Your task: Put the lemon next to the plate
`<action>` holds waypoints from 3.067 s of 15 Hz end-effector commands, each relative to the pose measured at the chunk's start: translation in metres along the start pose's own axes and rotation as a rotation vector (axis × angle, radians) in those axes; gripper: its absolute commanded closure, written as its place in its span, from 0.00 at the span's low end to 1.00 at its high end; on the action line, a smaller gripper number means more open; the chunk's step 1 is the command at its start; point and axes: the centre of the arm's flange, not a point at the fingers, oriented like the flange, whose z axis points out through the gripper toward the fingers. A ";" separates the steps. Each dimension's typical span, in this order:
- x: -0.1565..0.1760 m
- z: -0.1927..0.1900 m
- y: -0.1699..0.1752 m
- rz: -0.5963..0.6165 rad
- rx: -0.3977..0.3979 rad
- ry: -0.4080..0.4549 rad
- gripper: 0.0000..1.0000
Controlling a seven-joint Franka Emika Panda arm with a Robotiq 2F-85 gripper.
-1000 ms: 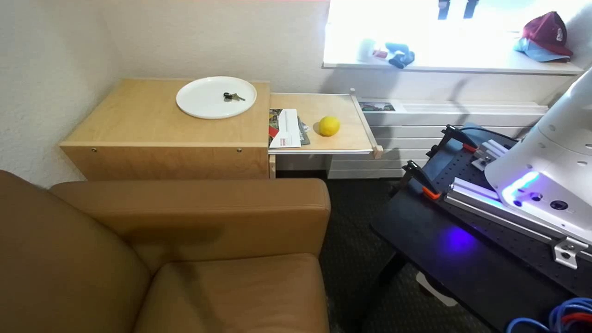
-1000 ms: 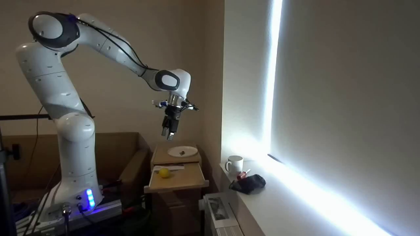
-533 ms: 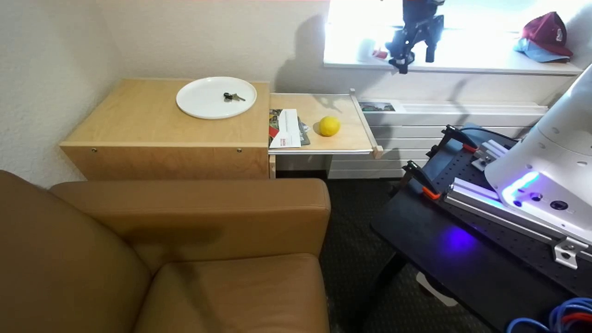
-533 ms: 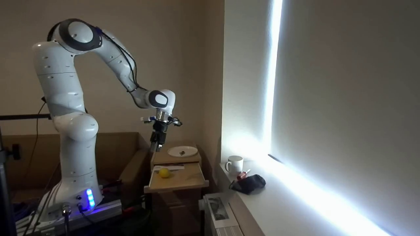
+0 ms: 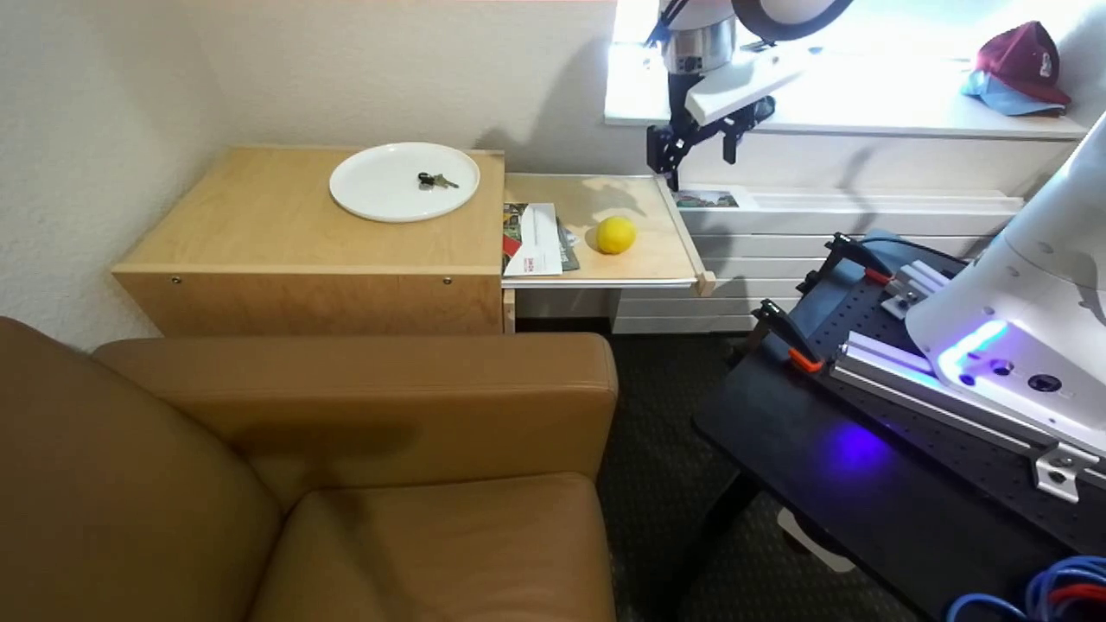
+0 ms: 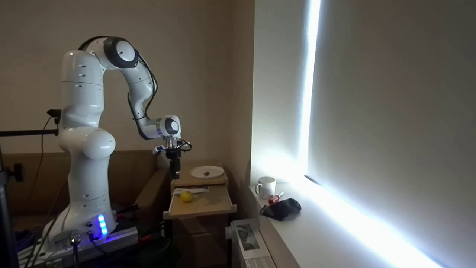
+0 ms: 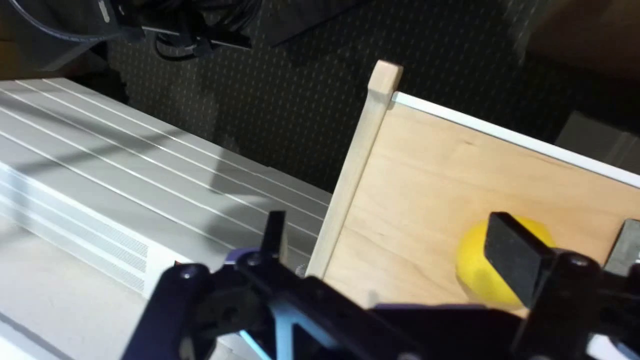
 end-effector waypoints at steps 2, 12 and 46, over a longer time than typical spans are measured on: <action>0.004 0.010 -0.004 0.024 -0.008 -0.021 0.00; 0.040 0.042 -0.040 0.564 0.197 0.023 0.00; 0.082 0.126 -0.062 1.029 0.264 -0.107 0.00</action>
